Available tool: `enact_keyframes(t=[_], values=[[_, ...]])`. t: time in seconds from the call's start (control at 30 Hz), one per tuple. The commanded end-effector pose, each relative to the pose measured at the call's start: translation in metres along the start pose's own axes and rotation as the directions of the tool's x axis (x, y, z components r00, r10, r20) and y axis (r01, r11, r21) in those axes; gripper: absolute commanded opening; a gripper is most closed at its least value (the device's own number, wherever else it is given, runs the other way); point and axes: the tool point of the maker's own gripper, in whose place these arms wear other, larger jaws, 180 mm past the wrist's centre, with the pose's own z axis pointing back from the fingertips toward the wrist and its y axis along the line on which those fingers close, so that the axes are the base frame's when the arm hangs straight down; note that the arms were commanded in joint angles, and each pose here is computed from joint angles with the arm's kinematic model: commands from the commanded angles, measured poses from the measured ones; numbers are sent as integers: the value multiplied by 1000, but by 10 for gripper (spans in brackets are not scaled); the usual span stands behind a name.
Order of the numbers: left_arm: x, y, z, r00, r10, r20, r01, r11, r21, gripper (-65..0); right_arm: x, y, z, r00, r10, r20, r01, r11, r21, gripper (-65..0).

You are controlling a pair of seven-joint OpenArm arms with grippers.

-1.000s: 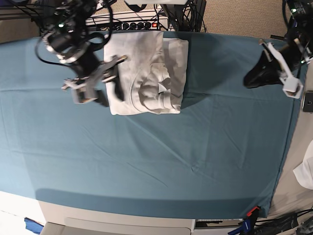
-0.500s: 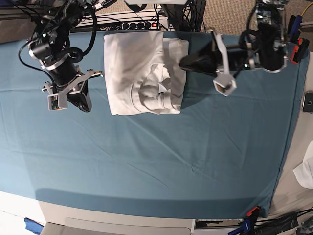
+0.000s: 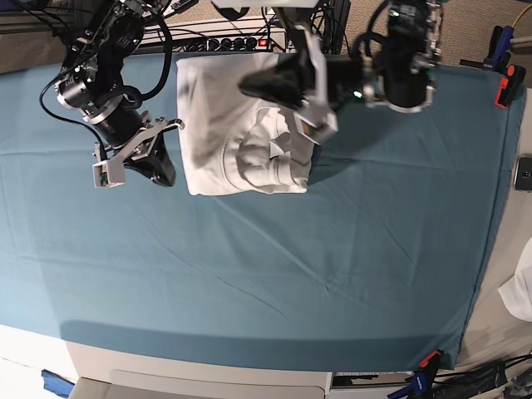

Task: Fold the T-shirt properly
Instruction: 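Press the bundle edges with both grippers to square the fold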

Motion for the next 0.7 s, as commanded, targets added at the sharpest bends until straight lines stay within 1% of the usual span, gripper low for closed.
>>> enact_keyframes(t=[0.0,0.1,0.17,0.23,0.33,0.43,0.5,0.6,0.67], values=[[11,-8,-3,999,-23,38,24,999,-26,-650,12,5,0,999,-6,51,4,1000,29,-650],[8,-12,-15,999,-39,24,39,999,-27,-650,7,7,-3,999,-35,40,33,998,54,-650],[5,-8,-21,998,-60,8,60,998,3,-650,7,7,-4,998,-43,39,40,997,61,-650],[2,1,-26,997,-75,-7,76,996,54,-650,8,10,-5,998,-46,44,43,996,78,-650],[-8,23,-27,997,-53,-48,60,986,155,-650,10,23,-8,997,-55,47,49,990,129,-650],[-27,45,-22,991,-30,-131,62,965,254,-650,15,40,-8,994,-88,62,73,974,215,-650],[-38,58,-18,986,1,-165,51,949,310,-650,18,48,-8,992,-104,71,83,964,253,-650],[-49,67,-14,981,33,-190,35,937,346,-650,19,50,-9,992,-103,71,81,961,264,-650],[-53,68,-13,979,43,-198,29,936,349,-650,21,50,-9,992,-100,74,77,962,263,-650]])
